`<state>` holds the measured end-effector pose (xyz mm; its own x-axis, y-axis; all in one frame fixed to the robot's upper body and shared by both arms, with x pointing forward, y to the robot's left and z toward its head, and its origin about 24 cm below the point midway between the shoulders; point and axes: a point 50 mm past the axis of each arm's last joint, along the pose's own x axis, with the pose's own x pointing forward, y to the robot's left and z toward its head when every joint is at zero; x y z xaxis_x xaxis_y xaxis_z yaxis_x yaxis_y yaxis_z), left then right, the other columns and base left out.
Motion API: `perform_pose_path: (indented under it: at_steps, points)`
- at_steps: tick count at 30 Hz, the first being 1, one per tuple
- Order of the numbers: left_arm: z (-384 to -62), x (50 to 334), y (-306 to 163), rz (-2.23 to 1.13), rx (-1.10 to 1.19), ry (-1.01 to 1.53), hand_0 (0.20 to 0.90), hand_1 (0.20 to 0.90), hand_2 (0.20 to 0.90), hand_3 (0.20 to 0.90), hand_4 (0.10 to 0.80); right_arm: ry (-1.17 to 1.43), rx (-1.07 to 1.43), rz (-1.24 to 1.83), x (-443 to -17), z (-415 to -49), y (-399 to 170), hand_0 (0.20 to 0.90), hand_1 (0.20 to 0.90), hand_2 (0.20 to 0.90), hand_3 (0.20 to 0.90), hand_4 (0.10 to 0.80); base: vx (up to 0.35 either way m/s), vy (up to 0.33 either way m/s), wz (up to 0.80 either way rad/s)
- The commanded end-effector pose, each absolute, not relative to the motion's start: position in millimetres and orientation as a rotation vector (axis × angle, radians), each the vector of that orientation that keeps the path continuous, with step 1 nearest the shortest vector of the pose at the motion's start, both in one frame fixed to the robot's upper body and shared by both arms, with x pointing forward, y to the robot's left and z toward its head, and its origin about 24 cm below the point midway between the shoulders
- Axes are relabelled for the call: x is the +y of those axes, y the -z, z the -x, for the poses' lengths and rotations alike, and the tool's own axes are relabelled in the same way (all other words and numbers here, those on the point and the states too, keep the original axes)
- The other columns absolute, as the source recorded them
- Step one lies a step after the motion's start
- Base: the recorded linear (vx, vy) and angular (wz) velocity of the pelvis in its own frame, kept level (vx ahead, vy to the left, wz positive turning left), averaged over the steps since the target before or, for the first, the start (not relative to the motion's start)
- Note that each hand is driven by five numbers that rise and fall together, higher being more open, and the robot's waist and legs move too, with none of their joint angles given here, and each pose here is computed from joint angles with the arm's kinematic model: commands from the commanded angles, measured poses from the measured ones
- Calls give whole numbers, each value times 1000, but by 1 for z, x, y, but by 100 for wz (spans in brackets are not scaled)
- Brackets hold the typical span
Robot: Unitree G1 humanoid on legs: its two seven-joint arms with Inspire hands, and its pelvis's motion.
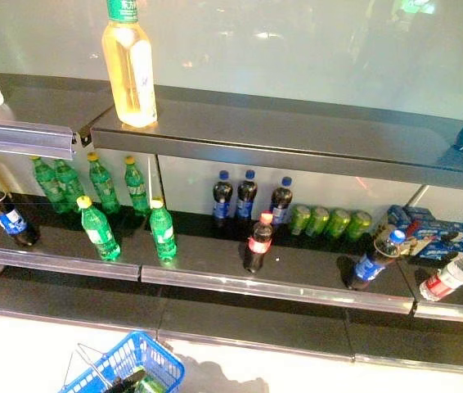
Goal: Pick up the drink and place into the basket.
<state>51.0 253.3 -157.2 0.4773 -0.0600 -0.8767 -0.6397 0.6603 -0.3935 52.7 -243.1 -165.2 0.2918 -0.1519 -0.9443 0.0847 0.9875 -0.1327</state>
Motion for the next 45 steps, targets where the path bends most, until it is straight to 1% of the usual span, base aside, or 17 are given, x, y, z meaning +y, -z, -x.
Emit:
perform_pose_path:
  at_steps: [1, 12, 17, 21, 25, 29, 31, 35, 40, 45]
  points:
    - [-118, 239, 143, 848, 798, -181, 300, 300, 300, 200, 100, 171, 1185, 105, -260, -84, 156, 900, 900, 900, 900, 800, 0, 0, 0]
    - [-116, 240, 143, 805, 806, -179, 300, 300, 300, 200, 100, 205, 1179, 92, -263, -83, 155, 900, 900, 900, 900, 800, -1, -6, -1]
    - [-116, 239, 143, 807, 783, -194, 300, 300, 300, 200, 100, 193, 1163, 128, -272, -92, 150, 900, 900, 900, 900, 800, -27, 11, -32]
    - [-119, 237, 143, 806, 772, -181, 300, 300, 300, 200, 100, 252, 1128, 130, -283, -99, 144, 900, 900, 900, 900, 800, -94, 163, -143]
    - [-129, 234, 140, 773, 781, -109, 300, 300, 300, 200, 100, 346, 1087, 84, -294, -88, 142, 900, 900, 900, 900, 800, -94, 227, -132]
    - [-139, 243, 135, 754, 757, -117, 300, 300, 300, 200, 100, 353, 1107, 82, -303, -75, 141, 900, 900, 900, 900, 800, -55, 70, -82]
    - [-139, 246, 134, 740, 769, -116, 300, 300, 300, 200, 100, 365, 1121, 72, -303, -72, 141, 900, 900, 900, 900, 800, -93, 20, -116]
    - [-132, 254, 134, 727, 782, -151, 300, 300, 300, 200, 100, 335, 1139, 72, -298, -77, 143, 900, 900, 900, 900, 800, -161, 16, -101]
    - [-134, 255, 133, 733, 767, -170, 300, 300, 300, 200, 100, 296, 1125, 76, -288, -87, 145, 900, 900, 900, 900, 800, -172, -36, -92]
    - [-132, 256, 133, 719, 777, -159, 300, 300, 300, 200, 100, 285, 1154, 59, -276, -86, 150, 900, 900, 900, 900, 800, -58, -171, -127]
